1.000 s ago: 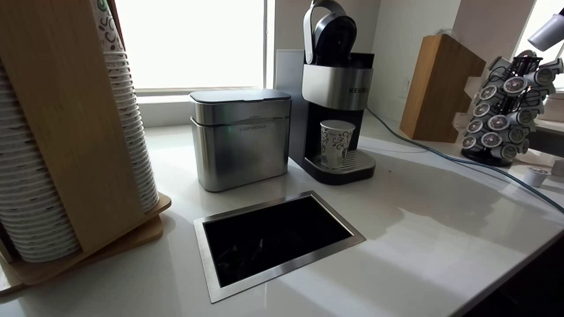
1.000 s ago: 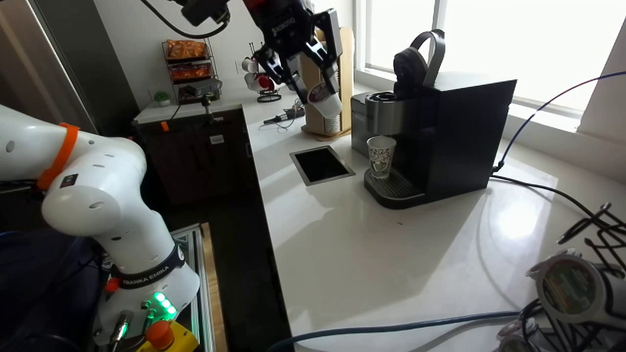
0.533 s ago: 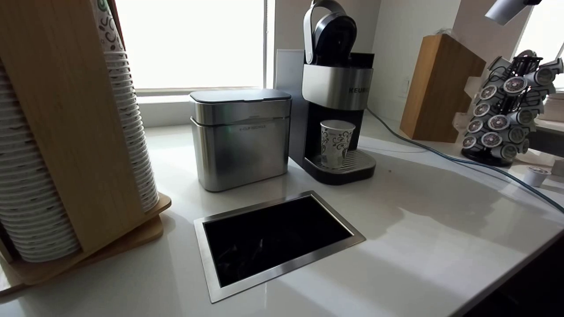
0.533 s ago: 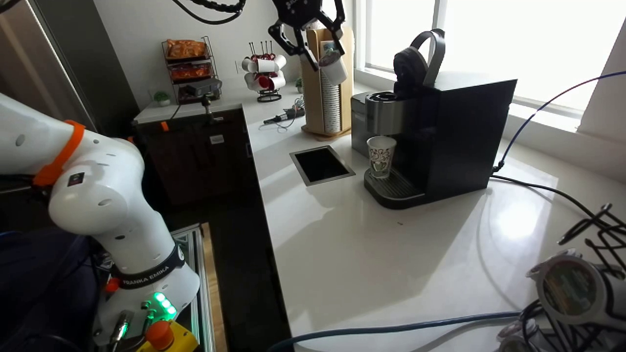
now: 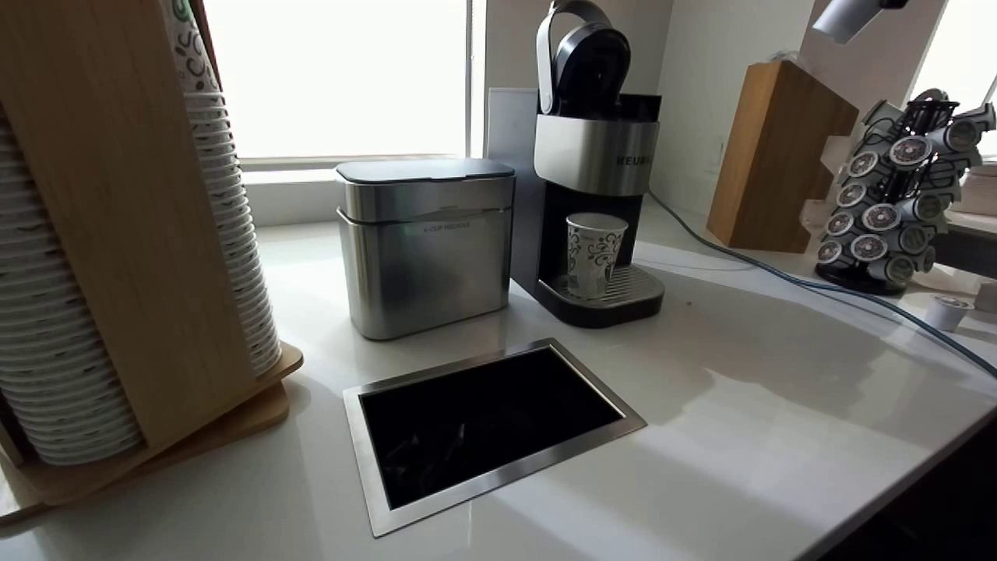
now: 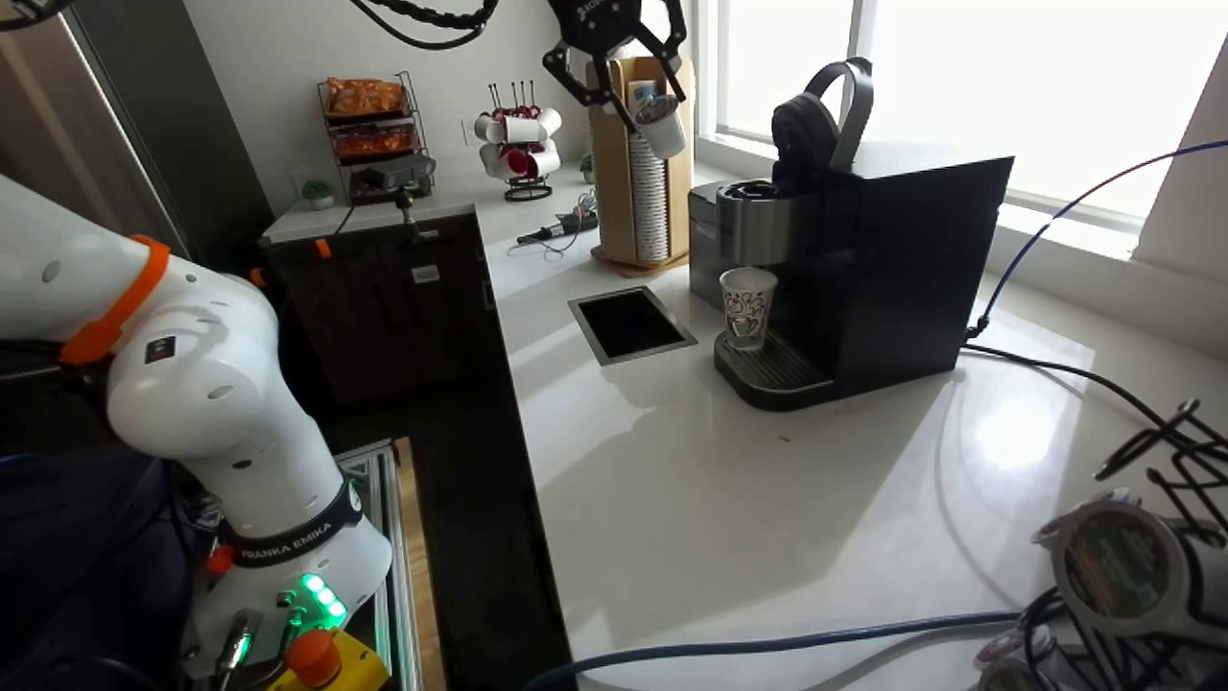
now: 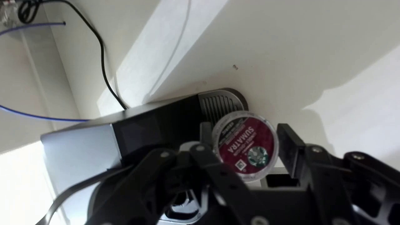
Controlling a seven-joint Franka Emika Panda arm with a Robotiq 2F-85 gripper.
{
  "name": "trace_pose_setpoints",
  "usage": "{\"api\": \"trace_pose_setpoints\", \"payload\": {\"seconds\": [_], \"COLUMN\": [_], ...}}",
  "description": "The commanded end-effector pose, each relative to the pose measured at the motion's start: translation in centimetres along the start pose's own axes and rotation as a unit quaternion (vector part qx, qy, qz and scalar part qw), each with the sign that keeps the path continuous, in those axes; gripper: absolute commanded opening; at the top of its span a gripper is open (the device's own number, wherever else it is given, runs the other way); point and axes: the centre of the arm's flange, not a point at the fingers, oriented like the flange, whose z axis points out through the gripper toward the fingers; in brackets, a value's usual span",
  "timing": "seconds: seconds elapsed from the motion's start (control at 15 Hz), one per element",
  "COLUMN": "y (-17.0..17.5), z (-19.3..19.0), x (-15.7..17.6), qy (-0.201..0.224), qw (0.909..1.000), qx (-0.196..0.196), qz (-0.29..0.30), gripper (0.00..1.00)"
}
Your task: Remove one coffee pod from the rack and put it in the coffee maker
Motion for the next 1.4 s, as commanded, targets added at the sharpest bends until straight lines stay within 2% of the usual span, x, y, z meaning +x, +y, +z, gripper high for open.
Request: {"api": "trace_pose_setpoints", "payload": {"seconds": [0.0,0.2,0.4,0.47,0.73,0.8,0.93,1.13,1.33], "y": [3.2,6.6,9.4,6.1,8.0,7.7,8.4,8.0,7.1], "z": [1.2,1.2,1.2,1.8,2.2,2.8,3.8,5.5,7.2], "x": [4.4,6.0,8.5,6.6,8.6,8.8,11.0,15.0,18.6], "qy": [-0.004,-0.052,-0.09,-0.059,-0.073,-0.102,-0.134,-0.154,-0.149], "qw": [0.995,0.9856,0.9717,0.9823,0.9762,0.9683,0.9516,0.9285,0.9185], "qx": [0.036,0.047,0.046,0.042,0.043,0.05,0.047,0.035,0.01], "qz": [-0.093,-0.154,-0.213,-0.173,-0.199,-0.222,-0.272,-0.336,-0.366], "gripper": [0.29,0.29,0.29,0.54,0.54,0.29,0.29,0.29,0.29]}}
